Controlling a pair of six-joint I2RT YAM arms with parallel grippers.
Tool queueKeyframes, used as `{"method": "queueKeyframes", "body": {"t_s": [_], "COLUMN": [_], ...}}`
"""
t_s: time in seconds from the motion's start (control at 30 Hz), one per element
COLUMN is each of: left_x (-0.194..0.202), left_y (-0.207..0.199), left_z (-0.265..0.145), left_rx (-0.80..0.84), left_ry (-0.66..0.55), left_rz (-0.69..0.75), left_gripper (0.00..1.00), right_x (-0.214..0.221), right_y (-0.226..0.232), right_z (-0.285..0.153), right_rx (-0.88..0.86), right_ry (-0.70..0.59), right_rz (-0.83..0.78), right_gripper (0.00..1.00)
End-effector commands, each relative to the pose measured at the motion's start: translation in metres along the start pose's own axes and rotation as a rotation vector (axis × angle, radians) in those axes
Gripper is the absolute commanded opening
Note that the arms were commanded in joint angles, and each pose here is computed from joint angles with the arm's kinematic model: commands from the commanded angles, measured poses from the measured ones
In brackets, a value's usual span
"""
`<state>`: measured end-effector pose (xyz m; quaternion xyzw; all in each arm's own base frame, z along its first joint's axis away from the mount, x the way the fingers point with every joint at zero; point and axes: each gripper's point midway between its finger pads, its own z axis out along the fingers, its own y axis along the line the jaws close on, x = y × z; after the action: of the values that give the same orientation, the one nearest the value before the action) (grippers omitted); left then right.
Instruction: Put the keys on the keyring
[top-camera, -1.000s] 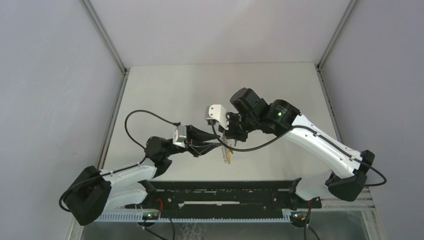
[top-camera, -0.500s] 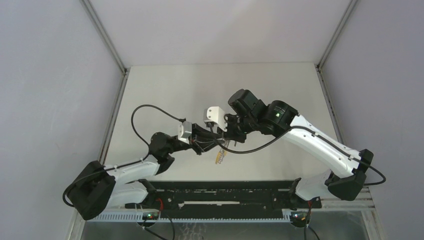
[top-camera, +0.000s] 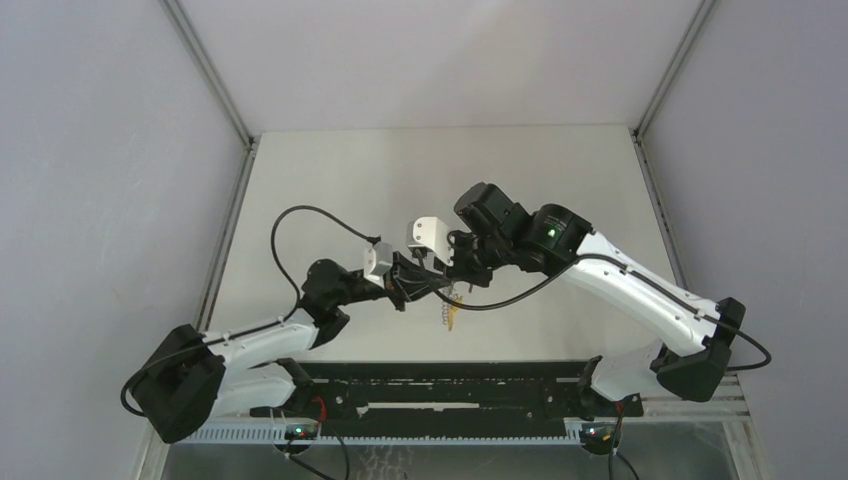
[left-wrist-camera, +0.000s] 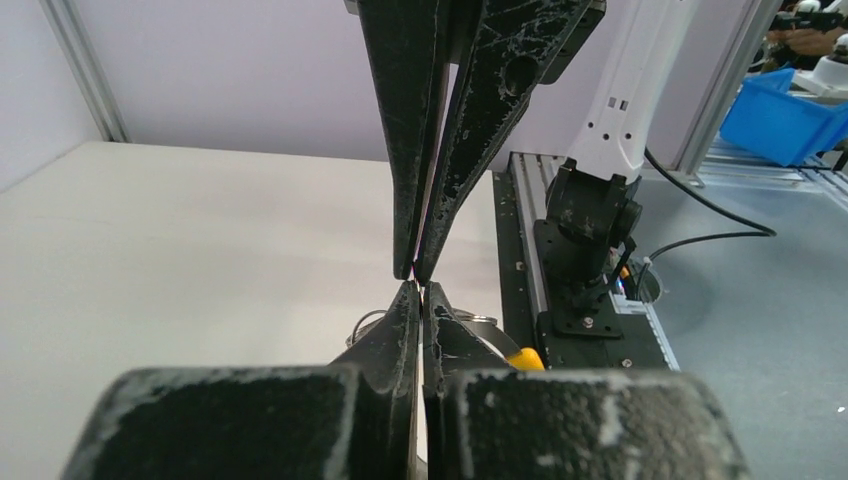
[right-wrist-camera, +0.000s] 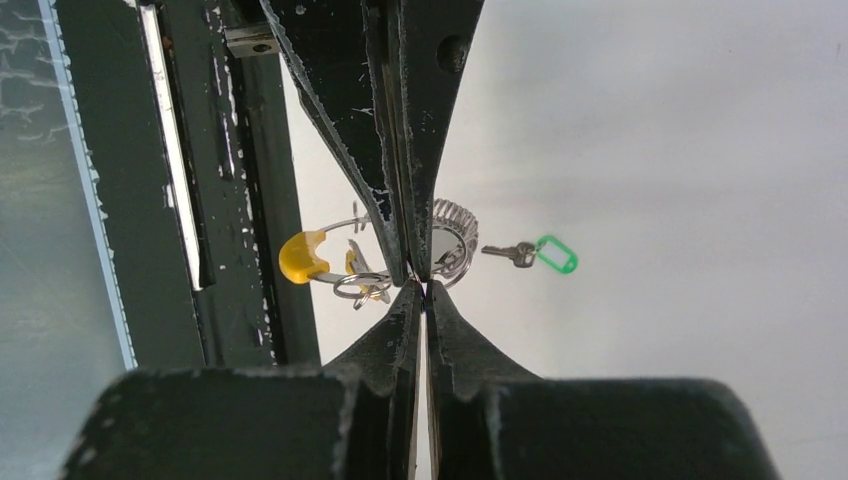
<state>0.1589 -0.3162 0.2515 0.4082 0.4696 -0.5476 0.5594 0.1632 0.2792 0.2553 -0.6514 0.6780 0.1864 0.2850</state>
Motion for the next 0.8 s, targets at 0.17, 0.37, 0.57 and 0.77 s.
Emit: {"method": "queueKeyframes", "body": {"t_s": [0.17,0.37,0.57,0.77], "left_x": [-0.029,-0.038,-0.047,-0.044], "left_y": [0.013,0.011,-0.006,-0.012], "left_z": [-0.002,-0.007,-0.011,-0.010], "left_rx": [-0.093,-0.100,-0.020,0.039], "left_ry": [-0.058,-0.085,-0.154,-0.125], "left_rz": [0.137,0.236,0.365,0.469], "left_gripper": [0.00,0.00,0.00,0.00], "right_x": [-0.030,-0.032,-0.020,-0.019], "right_y": [-0.002,-0.012,-0.026,-0.020], "right_z": [-0.028,-0.051,-0.049,-0.047], "right_rx": [0.093,0.199,0.292,0.226], "right_ry": [-0.230,-0.425,-0.544,-0.660], "right_rz": [-0.060,-0.012,0.020,-0.035], "right_gripper": [0.13,0.33,0.34,0.33]}}
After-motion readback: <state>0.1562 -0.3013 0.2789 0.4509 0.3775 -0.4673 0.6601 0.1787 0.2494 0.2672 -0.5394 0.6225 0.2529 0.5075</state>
